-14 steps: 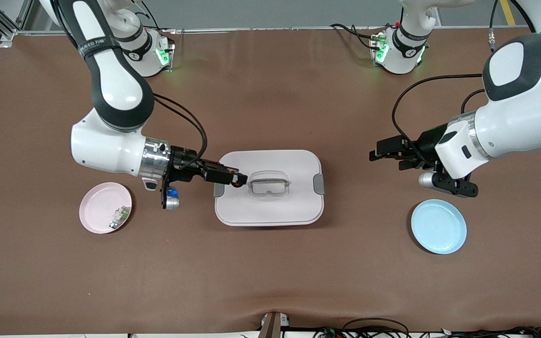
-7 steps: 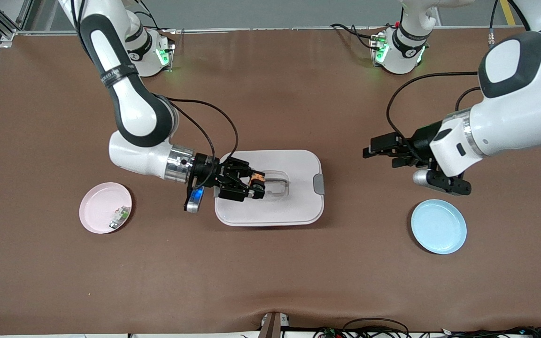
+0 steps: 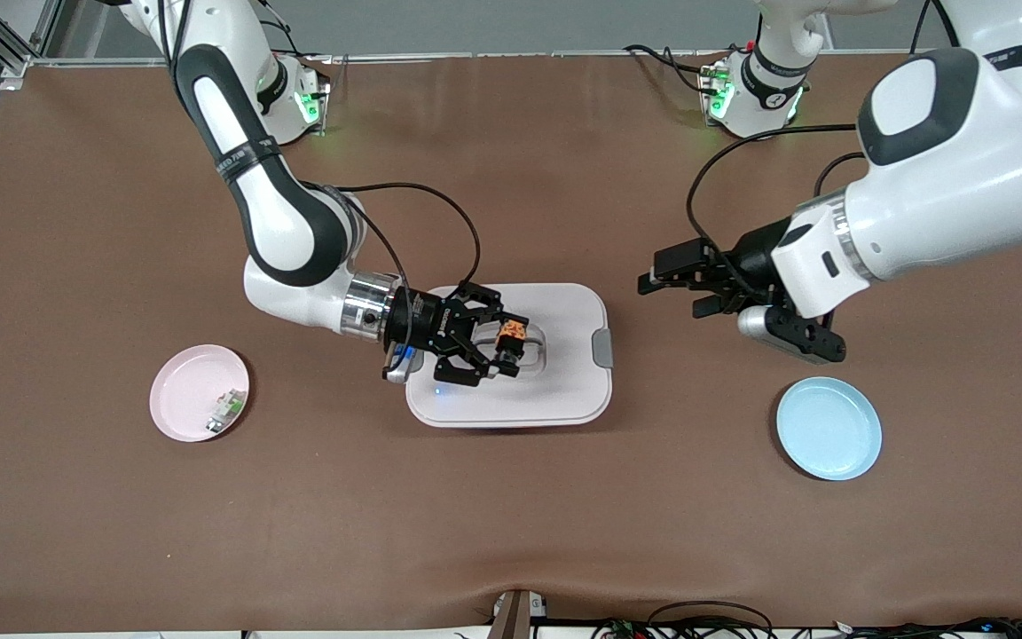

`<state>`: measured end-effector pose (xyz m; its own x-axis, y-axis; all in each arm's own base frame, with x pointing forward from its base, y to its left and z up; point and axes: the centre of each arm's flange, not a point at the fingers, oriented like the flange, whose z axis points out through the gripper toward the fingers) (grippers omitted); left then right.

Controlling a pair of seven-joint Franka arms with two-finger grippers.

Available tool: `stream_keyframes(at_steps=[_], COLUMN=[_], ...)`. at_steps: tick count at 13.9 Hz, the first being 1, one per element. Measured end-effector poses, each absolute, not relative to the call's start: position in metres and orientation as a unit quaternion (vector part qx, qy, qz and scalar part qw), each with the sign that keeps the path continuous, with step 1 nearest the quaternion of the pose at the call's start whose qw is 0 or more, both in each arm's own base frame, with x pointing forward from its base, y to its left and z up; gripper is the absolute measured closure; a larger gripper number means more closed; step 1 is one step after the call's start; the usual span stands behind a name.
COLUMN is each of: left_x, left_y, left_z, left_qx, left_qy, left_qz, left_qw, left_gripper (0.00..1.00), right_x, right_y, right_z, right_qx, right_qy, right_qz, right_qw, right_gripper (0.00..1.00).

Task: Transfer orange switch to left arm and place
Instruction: 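Carry the switch over the box with the right gripper toward the left gripper, then grasp the switch with the left gripper above the white box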

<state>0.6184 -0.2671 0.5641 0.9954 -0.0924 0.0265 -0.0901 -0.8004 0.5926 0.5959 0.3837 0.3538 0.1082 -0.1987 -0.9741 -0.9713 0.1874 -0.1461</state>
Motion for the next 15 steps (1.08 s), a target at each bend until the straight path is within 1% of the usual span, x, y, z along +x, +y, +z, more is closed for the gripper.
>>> stream_keyframes(at_steps=[3,5,6,7,8,9,11,15], left_x=[0.622,0.62,0.617,0.614,0.61,0.608,0.605,0.608], left_y=[-0.298,-0.32,-0.332,-0.343,-0.351,-0.357,-0.362,-0.357], left_z=[0.544,0.529,0.522,0.515,0.51,0.507,0.508,0.517], left_qx=[0.946,0.947,0.95,0.954,0.959,0.961,0.963,0.962], left_qy=[-0.049,-0.058,-0.067,-0.07,-0.069,-0.068,-0.07,-0.069], left_qz=[0.01,0.014,0.014,0.012,0.011,0.011,0.013,0.023], left_qw=[0.319,0.315,0.304,0.29,0.276,0.267,0.261,0.262], left_gripper=[0.0,0.04,0.13,0.19,0.19,0.21,0.22,0.22], right_x=[0.588,0.583,0.581,0.58,0.579,0.577,0.574,0.567], right_y=[0.396,0.401,0.402,0.401,0.4,0.4,0.4,0.405], right_z=[0.359,0.372,0.383,0.396,0.41,0.422,0.439,0.435], right_qx=[-0.502,-0.492,-0.486,-0.48,-0.478,-0.477,-0.476,-0.479], right_qy=[0.586,0.596,0.599,0.603,0.605,0.606,0.606,0.611], right_qz=[0.373,0.373,0.378,0.381,0.385,0.388,0.392,0.387], right_qw=[0.515,0.513,0.512,0.51,0.507,0.504,0.503,0.497], right_gripper=[0.27,0.27,0.27,0.27,0.27,0.27,0.27,0.27])
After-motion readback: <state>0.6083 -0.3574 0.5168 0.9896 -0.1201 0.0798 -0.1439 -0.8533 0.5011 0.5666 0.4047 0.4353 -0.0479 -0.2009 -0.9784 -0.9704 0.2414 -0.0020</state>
